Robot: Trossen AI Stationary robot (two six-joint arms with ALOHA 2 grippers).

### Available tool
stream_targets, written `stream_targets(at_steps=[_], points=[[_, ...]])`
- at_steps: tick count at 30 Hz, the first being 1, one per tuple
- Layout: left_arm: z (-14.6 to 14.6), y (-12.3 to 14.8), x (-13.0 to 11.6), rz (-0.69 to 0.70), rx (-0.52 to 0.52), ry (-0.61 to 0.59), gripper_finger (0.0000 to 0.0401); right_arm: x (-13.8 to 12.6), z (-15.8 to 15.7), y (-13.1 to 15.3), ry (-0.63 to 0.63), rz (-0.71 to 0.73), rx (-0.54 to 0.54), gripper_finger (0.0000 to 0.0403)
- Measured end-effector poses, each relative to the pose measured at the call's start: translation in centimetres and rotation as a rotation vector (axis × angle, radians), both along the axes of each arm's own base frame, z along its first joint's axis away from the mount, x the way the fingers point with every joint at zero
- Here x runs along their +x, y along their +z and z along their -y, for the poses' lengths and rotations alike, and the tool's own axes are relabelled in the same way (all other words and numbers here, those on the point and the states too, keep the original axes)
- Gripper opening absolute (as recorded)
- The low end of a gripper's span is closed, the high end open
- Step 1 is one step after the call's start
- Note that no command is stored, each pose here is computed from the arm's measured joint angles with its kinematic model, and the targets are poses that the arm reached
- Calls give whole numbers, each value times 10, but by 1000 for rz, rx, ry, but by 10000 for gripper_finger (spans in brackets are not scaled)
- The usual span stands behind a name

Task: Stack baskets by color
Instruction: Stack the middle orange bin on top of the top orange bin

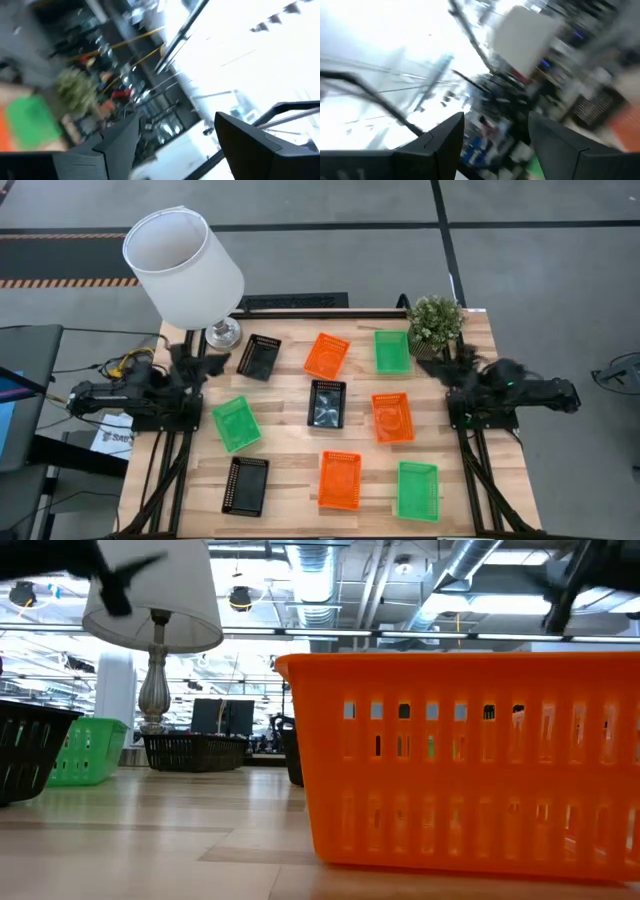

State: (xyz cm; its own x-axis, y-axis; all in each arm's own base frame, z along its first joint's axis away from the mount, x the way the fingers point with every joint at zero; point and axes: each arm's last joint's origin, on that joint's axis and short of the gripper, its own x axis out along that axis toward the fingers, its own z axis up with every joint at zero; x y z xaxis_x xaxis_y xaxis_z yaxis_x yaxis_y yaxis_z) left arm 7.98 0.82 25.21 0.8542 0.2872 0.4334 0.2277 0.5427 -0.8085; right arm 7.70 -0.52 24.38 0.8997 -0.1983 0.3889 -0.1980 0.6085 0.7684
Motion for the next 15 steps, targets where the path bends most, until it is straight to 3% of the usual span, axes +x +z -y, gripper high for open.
stream_targets(at_steps=[5,9,15], points=[[0,57,2,-65,131,53,251,-16,0,50,-48,-109,-122,244],[0,92,20,-307,134,35,251,-14,0,76,-39,-420,-134,243],[1,134,48,-668,-8,-33,251,4,-2,92,33,-942,107,243]])
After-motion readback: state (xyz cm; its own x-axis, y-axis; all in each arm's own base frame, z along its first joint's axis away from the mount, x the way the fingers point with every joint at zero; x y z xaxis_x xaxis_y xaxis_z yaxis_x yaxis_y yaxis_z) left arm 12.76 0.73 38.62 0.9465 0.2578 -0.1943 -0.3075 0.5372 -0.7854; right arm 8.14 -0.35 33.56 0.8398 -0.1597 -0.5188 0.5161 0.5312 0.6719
